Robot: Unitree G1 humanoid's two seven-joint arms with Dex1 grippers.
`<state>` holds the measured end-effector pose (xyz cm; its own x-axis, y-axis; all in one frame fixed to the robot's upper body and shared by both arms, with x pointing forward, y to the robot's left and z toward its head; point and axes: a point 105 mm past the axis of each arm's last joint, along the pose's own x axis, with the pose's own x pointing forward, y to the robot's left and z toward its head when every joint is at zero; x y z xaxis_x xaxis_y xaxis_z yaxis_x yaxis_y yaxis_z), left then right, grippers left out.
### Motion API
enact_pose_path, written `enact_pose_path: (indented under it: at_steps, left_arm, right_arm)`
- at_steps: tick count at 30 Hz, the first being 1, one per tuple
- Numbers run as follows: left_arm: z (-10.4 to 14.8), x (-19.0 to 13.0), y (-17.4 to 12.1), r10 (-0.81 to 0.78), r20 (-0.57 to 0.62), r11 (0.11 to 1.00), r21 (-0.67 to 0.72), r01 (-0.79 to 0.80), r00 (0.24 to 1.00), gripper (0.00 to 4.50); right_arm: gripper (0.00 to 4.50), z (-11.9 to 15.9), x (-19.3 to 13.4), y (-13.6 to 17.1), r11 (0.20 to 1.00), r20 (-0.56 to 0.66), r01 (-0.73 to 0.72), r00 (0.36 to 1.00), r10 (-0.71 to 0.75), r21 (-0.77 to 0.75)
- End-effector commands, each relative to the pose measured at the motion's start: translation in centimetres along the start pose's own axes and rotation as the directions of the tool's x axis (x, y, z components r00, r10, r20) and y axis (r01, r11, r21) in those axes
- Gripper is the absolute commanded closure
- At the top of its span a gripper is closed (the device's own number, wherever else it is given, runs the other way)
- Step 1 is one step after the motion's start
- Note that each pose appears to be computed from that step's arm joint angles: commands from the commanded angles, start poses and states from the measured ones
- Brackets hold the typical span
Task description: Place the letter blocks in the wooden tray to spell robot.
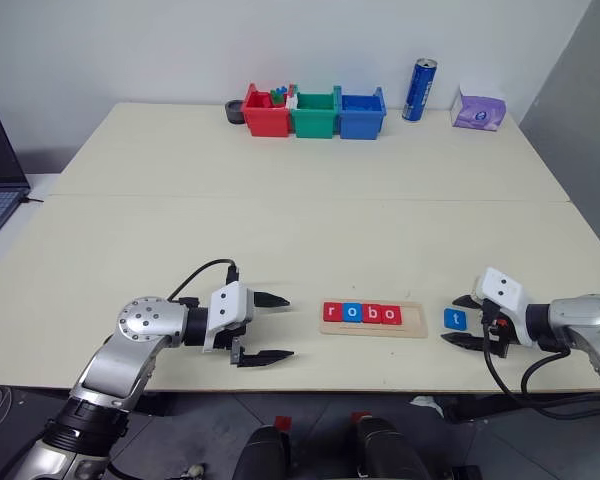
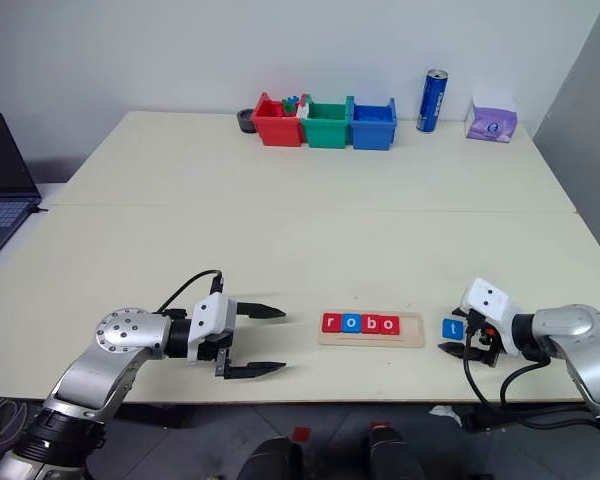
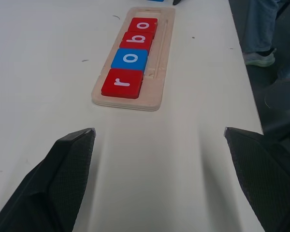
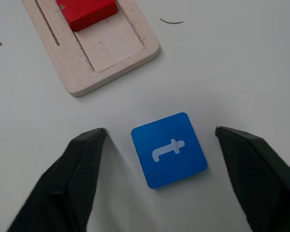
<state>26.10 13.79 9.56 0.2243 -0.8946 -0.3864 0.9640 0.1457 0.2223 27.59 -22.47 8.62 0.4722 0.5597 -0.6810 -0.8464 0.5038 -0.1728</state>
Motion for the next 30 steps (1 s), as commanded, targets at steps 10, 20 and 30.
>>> enact_pose_path:
  at_steps: [10,20,30]
  left_arm:
    - [0.5,-0.6,-0.1,0.016,-0.002,1.0,0.027,-0.016,1.0,0.0]
    - [0.4,-0.5,-0.1,0.02,-0.002,0.999,0.027,-0.02,1.0,0.0]
    - [0.3,-0.5,-0.2,0.026,-0.003,0.999,0.026,-0.026,1.0,0.0]
  right_arm:
    - [3.04,3.8,-0.7,0.6,0.993,0.069,-0.082,0.994,0.088,-0.089]
    - [3.04,5.7,1.6,2.7,0.954,0.015,-0.202,0.978,0.21,-0.221]
    - [3.04,6.0,2.9,2.1,0.94,-0.014,-0.209,0.977,0.213,-0.269]
